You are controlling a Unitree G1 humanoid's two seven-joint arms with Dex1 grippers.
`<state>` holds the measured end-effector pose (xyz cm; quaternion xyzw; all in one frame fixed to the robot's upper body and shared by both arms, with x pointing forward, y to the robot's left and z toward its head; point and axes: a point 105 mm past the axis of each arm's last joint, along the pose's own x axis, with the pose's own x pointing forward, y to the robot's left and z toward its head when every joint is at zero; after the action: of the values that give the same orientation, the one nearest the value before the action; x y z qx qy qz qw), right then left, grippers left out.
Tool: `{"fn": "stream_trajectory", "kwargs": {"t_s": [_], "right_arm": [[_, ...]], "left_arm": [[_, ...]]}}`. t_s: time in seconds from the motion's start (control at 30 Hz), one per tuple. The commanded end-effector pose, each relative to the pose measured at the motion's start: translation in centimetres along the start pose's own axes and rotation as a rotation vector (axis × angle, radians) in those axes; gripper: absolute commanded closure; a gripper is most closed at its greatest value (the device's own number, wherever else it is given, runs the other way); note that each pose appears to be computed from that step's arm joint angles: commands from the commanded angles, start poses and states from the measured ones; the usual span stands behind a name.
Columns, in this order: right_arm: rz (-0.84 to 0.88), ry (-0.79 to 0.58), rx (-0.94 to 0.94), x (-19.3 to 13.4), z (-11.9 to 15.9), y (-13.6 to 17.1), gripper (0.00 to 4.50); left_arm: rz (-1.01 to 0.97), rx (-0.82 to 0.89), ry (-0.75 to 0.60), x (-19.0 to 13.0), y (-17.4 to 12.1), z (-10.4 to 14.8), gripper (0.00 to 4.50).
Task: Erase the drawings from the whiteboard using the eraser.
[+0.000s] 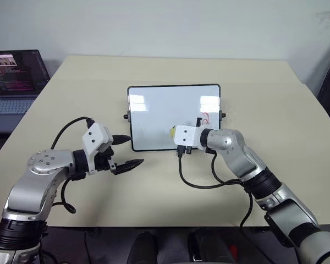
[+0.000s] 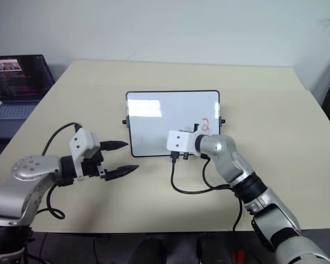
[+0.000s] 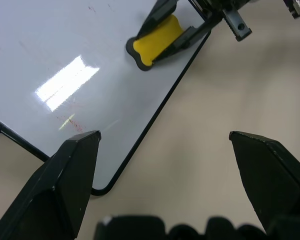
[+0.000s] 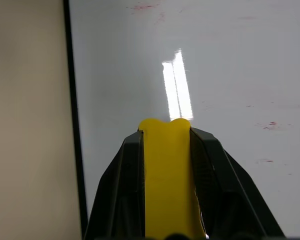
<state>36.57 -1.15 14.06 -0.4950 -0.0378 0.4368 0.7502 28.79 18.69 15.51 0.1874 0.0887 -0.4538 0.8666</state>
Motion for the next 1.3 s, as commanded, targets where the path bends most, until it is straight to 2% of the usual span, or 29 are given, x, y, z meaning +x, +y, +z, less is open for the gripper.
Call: {"fn": "stream_trajectory", "kwargs": {"t_s": [0.03,0.13,0.43,0.53,0.7,0.87,1.03,1.3], "right_arm": [[-0.185,0.012,-0.008,-0.3,0.0,-3.7,3.53],[-0.197,0.019,-0.012,-0.4,-0.2,-4.1,3.53],[-0.025,0.07,0.028,-1.3,-1.9,0.0,3.53],[-0.099,0.051,0.077,-2.5,-1.8,-0.7,3.53],[-0.29,-0.006,0.212,-5.8,-0.8,-3.7,3.53],[-0.494,0.107,0.233,-9.5,-4.0,-7.0,3.53],[-0.527,0.146,0.247,-9.7,-5.6,-7.1,3.53],[-0.578,0.101,0.283,-9.3,-4.4,-7.3,3.53]], "left_arm": [[-0.002,0.051,-0.046,-0.1,0.0,1.5,0.0],[-0.008,0.054,-0.05,0.1,-0.1,1.7,0.0],[-0.046,0.069,-0.061,0.7,0.3,2.2,0.0],[-0.087,0.08,-0.072,1.6,0.1,2.5,0.0],[-0.138,0.099,-0.089,2.6,0.2,3.1,0.0],[-0.186,0.115,-0.107,3.6,-0.2,3.6,0.0],[-0.215,0.12,-0.114,4.0,-0.6,3.8,0.0],[-0.225,0.146,-0.122,4.2,-0.5,4.4,0.0]]}}
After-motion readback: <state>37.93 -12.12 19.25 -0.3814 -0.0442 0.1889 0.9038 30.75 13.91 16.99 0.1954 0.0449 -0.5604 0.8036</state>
